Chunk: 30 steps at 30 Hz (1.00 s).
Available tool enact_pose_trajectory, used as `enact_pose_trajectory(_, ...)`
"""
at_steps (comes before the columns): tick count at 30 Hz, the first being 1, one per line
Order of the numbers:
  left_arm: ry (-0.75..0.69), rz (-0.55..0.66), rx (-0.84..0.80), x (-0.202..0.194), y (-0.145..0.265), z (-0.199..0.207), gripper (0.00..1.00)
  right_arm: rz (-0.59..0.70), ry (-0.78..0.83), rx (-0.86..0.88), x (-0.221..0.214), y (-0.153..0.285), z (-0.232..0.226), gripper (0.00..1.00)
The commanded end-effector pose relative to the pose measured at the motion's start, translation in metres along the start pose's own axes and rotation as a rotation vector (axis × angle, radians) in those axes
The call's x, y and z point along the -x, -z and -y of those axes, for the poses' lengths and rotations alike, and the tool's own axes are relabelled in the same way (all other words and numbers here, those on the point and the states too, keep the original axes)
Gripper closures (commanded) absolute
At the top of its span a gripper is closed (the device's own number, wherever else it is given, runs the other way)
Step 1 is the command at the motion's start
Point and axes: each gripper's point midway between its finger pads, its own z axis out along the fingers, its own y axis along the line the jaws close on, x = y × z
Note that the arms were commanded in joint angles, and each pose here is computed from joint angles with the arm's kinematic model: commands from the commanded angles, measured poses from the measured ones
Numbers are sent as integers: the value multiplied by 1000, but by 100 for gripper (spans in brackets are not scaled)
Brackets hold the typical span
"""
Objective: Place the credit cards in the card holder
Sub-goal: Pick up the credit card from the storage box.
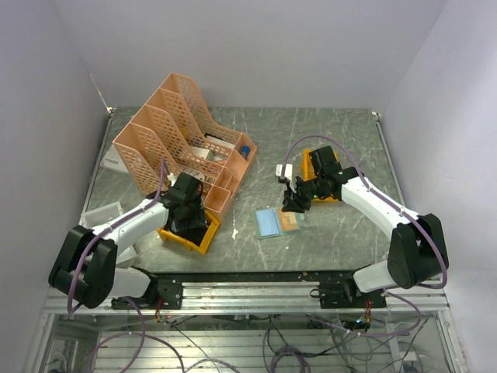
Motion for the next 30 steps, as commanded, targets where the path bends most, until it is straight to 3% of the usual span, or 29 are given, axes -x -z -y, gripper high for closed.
enact_pose_trajectory(1, 10, -2, -116, -5, 4, 17, 37, 3, -3, 12, -2, 0, -2, 72)
enact_pose_trajectory(6, 27, -12, -198, -10, 23, 28, 41, 28, -15, 53, -1, -3, -10, 72)
enact_pose_trajectory(11, 40, -11, -273, -10, 28, 40, 41, 152, 22, 188, 19, -20, -43, 72)
enact_pose_trajectory(15, 48, -16, -326, -10, 28, 49, 44, 235, -59, 307, 41, -47, -73, 73)
enact_pose_trajectory(20, 51, -2, -366, -7, 36, 56, 57, 222, -232, 375, 52, -80, -90, 78)
enact_pose_trajectory(27, 24, -56, -449, -19, 33, 67, 64, 202, -304, 398, 48, -101, -101, 79)
enact_pose_trajectory(30, 13, -71, -429, -23, 28, 63, 62, 183, -316, 420, 46, -106, -105, 79)
